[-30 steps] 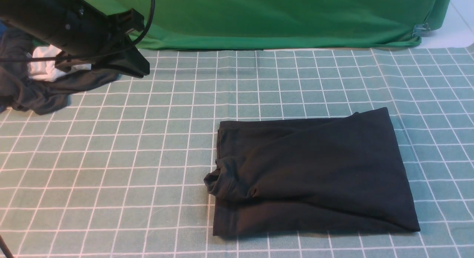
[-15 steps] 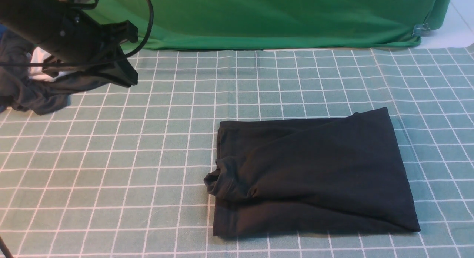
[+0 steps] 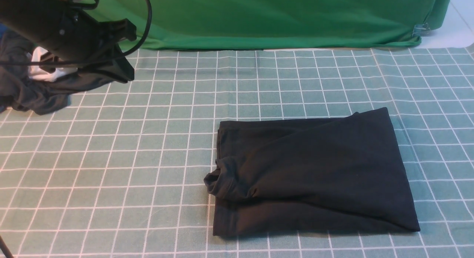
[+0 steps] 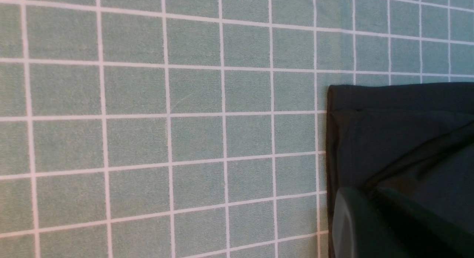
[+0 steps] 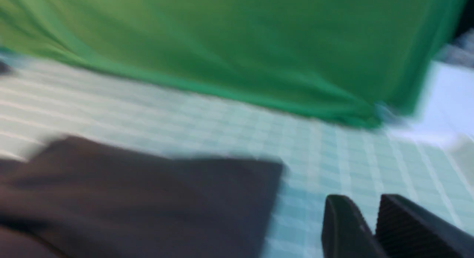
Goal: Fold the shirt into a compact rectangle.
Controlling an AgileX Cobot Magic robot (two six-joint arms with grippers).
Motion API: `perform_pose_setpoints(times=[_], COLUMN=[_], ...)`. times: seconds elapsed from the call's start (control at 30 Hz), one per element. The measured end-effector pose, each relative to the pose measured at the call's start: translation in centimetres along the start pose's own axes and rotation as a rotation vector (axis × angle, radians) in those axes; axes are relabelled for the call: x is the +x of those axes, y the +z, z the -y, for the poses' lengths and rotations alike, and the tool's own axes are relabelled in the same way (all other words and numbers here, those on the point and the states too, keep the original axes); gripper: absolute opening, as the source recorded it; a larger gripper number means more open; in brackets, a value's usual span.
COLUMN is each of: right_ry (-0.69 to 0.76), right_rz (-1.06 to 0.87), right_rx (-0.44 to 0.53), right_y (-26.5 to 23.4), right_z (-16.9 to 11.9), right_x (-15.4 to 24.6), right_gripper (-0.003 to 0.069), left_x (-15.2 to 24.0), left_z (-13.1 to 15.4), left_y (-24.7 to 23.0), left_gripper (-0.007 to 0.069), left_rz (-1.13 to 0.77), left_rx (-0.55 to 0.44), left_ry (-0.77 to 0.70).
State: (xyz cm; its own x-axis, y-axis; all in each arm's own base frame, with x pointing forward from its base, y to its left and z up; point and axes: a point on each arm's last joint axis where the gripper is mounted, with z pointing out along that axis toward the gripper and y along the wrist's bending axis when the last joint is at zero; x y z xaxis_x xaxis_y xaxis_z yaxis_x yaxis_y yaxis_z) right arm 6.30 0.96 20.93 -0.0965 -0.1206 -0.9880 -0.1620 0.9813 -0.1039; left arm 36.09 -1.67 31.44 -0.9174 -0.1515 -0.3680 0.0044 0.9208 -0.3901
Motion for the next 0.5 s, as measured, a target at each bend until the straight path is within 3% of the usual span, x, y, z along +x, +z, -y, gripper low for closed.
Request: perform_pose_setpoints(times=[0.1, 0.5], right_ry=[-0.011, -0.014], right_rz=[-0.030, -0.031], right_rx=[0.047, 0.065], right_y=[0.0, -0.6], right_z=[0.2, 0.2], right_x=[1.5, 2.0], right_gripper=[0.0150, 0.0181], left_x=[0.0, 0.7], left_z=[0.0, 0.5], left_y=[0.0, -1.5], left_gripper=[0.0016, 0.0016], left_rz=[0.000, -0.018], left_rx=[-0.003, -0.009], left_ry=[0.022, 0.070])
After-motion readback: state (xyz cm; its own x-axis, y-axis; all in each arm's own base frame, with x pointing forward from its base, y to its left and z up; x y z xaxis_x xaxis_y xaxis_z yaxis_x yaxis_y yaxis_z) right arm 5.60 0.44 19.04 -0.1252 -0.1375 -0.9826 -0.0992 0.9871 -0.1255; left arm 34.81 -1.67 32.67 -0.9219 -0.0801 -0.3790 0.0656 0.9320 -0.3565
